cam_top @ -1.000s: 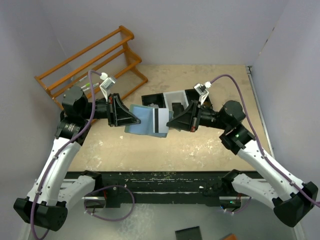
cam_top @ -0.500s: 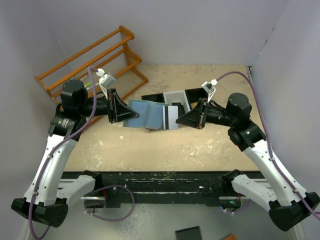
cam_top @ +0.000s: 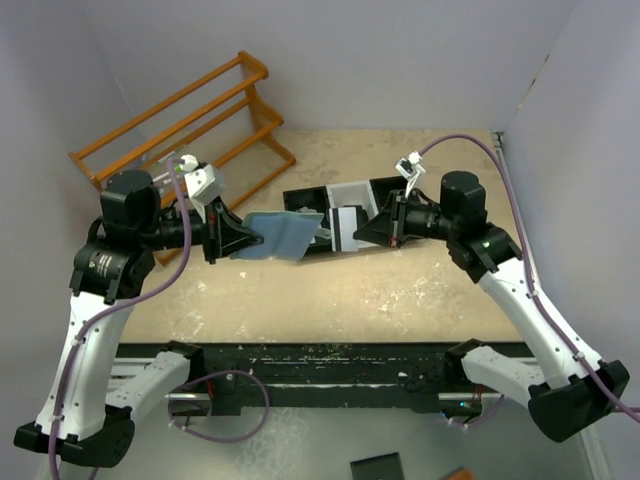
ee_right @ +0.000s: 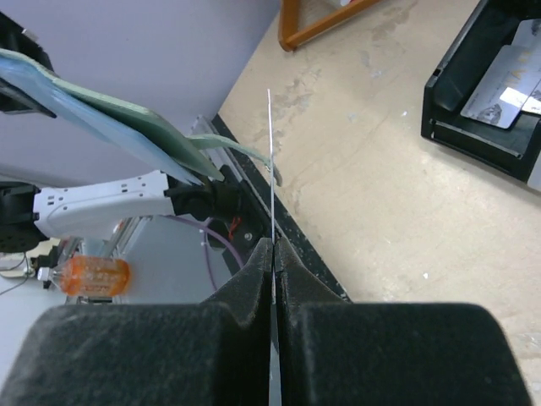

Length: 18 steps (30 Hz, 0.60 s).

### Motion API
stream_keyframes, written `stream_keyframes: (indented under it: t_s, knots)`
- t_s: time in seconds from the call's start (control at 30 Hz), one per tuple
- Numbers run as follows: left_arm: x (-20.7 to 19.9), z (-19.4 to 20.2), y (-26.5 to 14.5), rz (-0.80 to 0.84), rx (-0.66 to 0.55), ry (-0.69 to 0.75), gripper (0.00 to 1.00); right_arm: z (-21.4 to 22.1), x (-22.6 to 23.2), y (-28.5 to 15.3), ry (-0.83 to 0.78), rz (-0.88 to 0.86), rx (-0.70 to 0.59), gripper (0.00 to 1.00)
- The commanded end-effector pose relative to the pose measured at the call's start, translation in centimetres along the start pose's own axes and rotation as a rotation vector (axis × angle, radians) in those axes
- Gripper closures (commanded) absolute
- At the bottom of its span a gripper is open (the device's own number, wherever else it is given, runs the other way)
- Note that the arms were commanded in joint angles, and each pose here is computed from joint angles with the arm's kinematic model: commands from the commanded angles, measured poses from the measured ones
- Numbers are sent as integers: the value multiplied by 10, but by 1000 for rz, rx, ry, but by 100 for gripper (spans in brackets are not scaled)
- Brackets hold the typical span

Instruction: Take the credit cards out of the card holder

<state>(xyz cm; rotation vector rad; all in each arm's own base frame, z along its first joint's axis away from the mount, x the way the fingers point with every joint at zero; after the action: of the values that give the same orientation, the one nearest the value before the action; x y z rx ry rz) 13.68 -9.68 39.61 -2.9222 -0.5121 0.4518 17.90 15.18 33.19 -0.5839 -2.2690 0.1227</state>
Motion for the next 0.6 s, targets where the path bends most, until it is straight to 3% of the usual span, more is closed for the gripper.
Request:
stream_keyframes:
  t_s: [0.0, 0.27, 0.57]
  knots:
    - [-9, -11, -12, -42, -24, 143, 100, -18, 7, -5, -77, -7, -53, 100]
    - [-47, -7, -21, 291, -76, 185, 98, -27, -49, 50, -18, 105, -40, 100]
    - [-69, 1, -32, 445, -114, 347, 100, -26, -101, 134, 37, 273, 50, 100]
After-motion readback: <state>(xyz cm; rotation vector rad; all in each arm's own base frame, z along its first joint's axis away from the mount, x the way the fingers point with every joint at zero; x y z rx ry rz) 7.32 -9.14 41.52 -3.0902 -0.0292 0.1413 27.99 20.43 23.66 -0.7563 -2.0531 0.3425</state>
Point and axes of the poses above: each gripper's point midway between its finger pads, its own y axis out along the fingers, its own x axis along the line the jaws close on, z = x × y, the point moved 10 cm from there along -y, back along the fingers, and after that the axes turned 1 degree about -y, right-handed, at the moved point
